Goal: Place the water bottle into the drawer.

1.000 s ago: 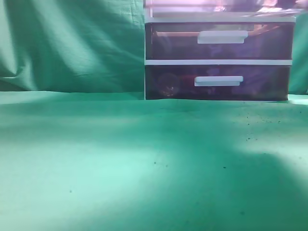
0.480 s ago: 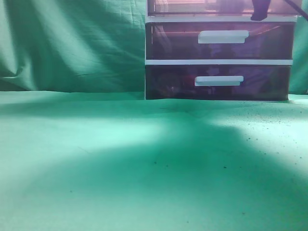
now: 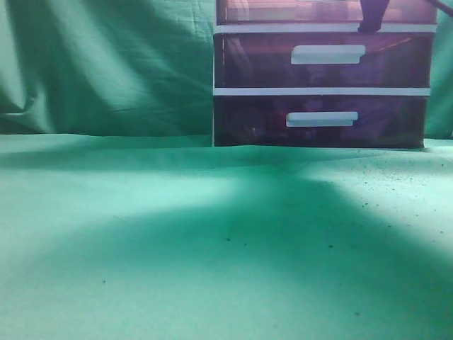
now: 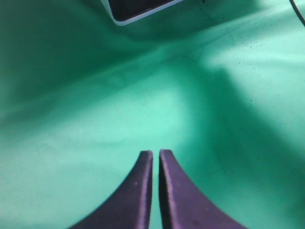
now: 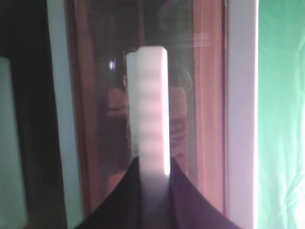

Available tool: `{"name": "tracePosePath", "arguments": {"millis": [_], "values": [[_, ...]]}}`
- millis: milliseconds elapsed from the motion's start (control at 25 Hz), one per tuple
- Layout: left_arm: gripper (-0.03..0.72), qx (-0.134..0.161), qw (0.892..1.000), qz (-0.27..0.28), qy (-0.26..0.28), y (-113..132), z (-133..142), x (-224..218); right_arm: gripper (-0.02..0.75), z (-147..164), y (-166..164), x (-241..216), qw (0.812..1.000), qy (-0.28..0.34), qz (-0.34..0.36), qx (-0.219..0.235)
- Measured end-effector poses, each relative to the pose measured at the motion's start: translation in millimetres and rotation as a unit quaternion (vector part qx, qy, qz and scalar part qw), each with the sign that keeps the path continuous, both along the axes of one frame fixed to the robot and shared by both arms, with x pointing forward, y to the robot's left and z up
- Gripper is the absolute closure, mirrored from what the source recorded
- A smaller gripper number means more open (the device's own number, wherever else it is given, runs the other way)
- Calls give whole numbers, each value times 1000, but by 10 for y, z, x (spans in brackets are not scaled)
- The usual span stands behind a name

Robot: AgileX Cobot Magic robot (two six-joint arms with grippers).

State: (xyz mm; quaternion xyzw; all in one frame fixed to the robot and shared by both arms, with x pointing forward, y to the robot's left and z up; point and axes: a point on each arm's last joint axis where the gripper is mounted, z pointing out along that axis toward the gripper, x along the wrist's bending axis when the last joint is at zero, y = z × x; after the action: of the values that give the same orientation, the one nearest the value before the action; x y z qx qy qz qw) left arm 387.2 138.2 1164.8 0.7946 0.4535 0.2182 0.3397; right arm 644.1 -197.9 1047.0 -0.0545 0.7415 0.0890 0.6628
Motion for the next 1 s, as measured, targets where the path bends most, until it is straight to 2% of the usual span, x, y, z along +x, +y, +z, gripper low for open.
{"name": "tracePosePath", "arguments": {"millis": [80, 240, 400, 440, 560, 600, 640, 800, 920, 1000], "values": [[688, 0, 1000, -1, 2, -2, -11, -3, 647, 2, 1, 0, 1000, 4, -3, 26], [688, 0, 1000, -1, 6, 0, -29, -9, 463, -8, -15, 3, 997, 14, -15, 68], [688, 0, 1000, -1, 6, 0, -29, -9, 271, -17, 117, -93, 997, 20, 2, 72], [688, 0, 1000, -1, 6, 0, -29, -9, 252, -26, 141, -109, 997, 22, 5, 71], [688, -2, 1000, -2, 4, -4, -26, -7, 266, -37, 224, -153, 997, 27, 12, 78], [688, -3, 1000, -3, 4, -5, -25, -7, 225, -24, 248, -170, 996, 28, 12, 85], [688, -4, 1000, -3, 3, -7, -23, -6, 240, -6, 264, -194, 995, 29, 11, 95], [688, -13, 1000, -9, -5, -21, -4, -8, 240, 217, 418, -446, 992, 12, 20, 128], [688, -28, 999, -36, -17, -24, 65, -126, 240, 469, 557, -800, 988, 5, 38, 152], [688, -43, 995, -76, -37, 0, 152, -274, 356, 674, 639, -1072, 978, 21, 54, 201]]}}
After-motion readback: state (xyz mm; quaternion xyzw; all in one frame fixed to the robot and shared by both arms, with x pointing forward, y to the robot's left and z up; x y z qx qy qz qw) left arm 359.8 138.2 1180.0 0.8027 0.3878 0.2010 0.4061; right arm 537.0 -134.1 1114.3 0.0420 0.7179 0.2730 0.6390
